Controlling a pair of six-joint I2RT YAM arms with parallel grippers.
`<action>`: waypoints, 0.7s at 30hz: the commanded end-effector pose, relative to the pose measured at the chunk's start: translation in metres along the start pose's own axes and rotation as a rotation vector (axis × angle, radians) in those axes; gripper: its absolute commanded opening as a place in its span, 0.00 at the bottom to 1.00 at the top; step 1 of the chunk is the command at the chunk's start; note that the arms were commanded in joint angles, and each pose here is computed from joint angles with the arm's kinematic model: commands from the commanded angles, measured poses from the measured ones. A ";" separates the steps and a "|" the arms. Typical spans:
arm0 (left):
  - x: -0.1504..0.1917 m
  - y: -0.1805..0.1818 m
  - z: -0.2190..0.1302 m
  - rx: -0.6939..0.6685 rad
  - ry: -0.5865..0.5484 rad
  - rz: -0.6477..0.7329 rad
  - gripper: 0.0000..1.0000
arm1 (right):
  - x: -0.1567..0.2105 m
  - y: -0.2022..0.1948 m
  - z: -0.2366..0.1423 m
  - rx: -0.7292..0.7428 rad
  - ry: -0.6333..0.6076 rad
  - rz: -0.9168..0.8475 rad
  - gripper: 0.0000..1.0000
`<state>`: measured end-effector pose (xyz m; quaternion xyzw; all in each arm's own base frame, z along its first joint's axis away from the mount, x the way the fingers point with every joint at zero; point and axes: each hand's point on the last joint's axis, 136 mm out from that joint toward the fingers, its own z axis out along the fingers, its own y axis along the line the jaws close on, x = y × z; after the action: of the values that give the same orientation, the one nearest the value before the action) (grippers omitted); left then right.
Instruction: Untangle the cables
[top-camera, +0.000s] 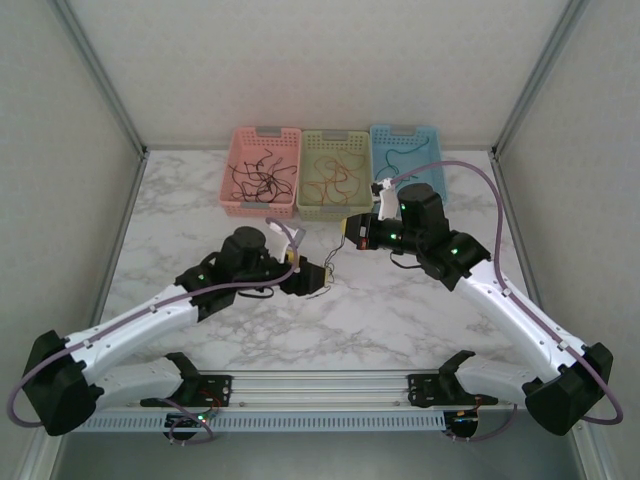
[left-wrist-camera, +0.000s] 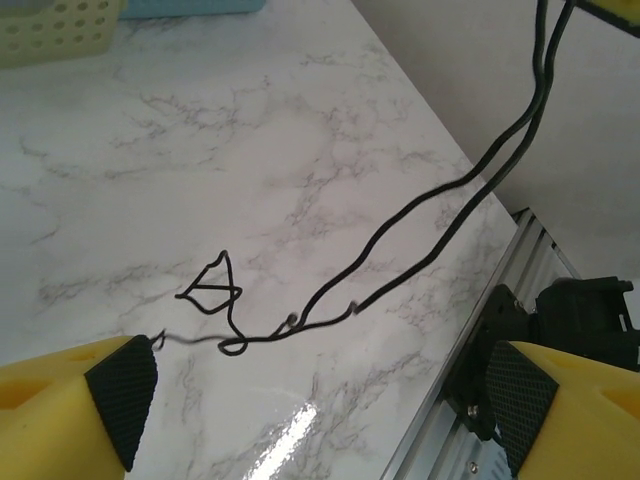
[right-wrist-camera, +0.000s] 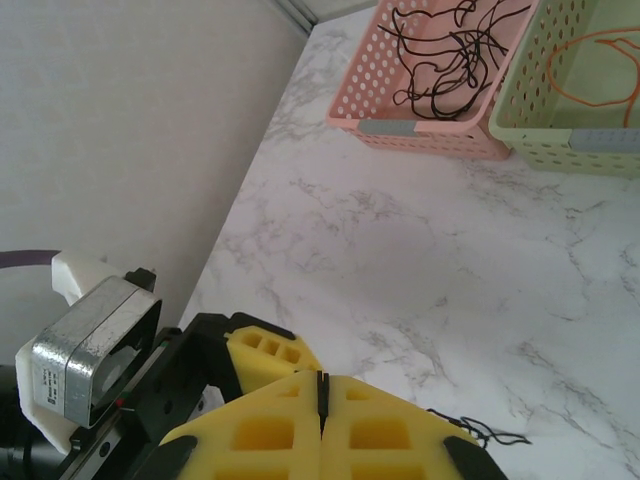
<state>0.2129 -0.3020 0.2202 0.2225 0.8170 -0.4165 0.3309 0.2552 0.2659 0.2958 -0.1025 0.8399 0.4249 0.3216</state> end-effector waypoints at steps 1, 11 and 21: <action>-0.022 -0.024 0.005 0.062 -0.026 0.099 0.88 | -0.003 0.010 -0.004 -0.024 -0.009 0.001 0.00; -0.028 -0.035 0.031 0.084 0.026 0.146 0.72 | 0.000 0.010 -0.003 -0.031 0.004 0.003 0.00; -0.028 -0.035 0.036 0.088 0.015 0.130 0.21 | 0.004 0.007 -0.006 -0.028 0.004 0.004 0.00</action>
<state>0.2243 -0.3464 0.2310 0.2843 0.7980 -0.4144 0.3327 0.2537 0.2667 0.2961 -0.1037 0.8392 0.4285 0.3184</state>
